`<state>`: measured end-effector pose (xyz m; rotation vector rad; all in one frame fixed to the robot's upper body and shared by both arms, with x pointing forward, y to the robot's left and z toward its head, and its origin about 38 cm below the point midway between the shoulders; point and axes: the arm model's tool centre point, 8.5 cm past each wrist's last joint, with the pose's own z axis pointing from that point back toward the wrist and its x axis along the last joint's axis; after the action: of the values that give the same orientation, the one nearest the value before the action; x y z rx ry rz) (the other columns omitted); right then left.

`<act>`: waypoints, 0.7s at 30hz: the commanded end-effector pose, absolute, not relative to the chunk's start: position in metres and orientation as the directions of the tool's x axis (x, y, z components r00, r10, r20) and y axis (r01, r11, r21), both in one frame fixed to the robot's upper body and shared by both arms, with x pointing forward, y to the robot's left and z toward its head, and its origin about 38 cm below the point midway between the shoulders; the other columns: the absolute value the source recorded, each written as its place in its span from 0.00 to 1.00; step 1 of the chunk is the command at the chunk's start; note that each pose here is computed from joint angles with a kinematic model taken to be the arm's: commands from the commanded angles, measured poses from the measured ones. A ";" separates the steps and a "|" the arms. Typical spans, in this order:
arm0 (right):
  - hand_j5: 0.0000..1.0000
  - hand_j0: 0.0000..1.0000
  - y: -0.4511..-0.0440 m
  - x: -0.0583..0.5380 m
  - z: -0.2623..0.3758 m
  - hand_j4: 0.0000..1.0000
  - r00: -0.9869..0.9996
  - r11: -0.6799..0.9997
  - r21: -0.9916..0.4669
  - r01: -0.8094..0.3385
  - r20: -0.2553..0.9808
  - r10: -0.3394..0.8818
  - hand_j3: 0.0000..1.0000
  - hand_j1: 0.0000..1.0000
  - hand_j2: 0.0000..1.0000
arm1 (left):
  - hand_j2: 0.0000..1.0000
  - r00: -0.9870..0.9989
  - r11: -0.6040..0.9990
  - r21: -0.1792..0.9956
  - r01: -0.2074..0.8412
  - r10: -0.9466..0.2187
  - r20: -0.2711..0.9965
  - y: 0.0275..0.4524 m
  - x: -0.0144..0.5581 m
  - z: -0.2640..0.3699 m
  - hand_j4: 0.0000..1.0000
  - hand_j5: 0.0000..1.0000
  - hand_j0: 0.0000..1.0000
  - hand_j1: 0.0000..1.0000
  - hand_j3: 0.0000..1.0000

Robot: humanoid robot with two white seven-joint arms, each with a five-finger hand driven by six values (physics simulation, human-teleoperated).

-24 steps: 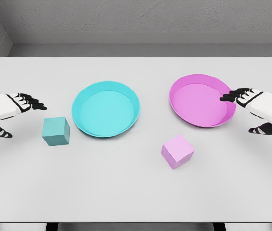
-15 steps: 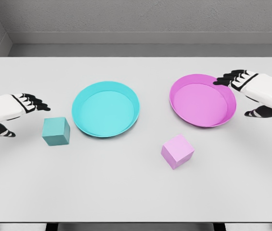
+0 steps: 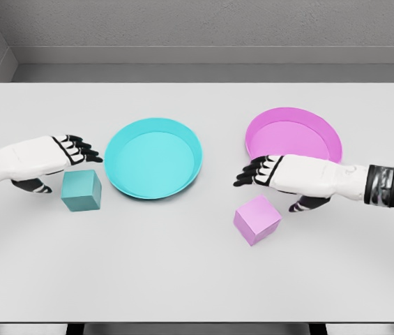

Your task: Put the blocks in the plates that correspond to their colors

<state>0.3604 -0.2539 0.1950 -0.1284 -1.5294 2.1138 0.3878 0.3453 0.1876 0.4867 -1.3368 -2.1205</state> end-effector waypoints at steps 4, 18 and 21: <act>1.00 1.00 -0.243 0.345 0.187 1.00 -0.909 -0.276 -0.896 -0.347 0.248 0.336 1.00 1.00 1.00 | 1.00 -0.776 -0.347 0.892 0.291 -0.630 0.008 0.338 0.385 0.176 1.00 1.00 1.00 1.00 1.00; 1.00 1.00 -0.240 0.349 0.166 1.00 -0.852 -0.295 -0.853 -0.430 0.276 0.444 1.00 1.00 1.00 | 1.00 -0.787 -0.368 0.881 0.297 -0.617 0.008 0.337 0.380 0.173 1.00 1.00 1.00 1.00 1.00; 1.00 1.00 -0.242 0.350 0.166 1.00 -0.846 -0.311 -0.843 -0.438 0.271 0.459 1.00 1.00 1.00 | 1.00 -0.794 -0.373 0.879 0.296 -0.608 0.010 0.334 0.379 0.172 1.00 1.00 1.00 1.00 1.00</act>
<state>0.3494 -0.2407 0.1674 -0.0227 -1.4129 2.1825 0.3795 0.3354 0.1725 0.4376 -1.3007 -2.1822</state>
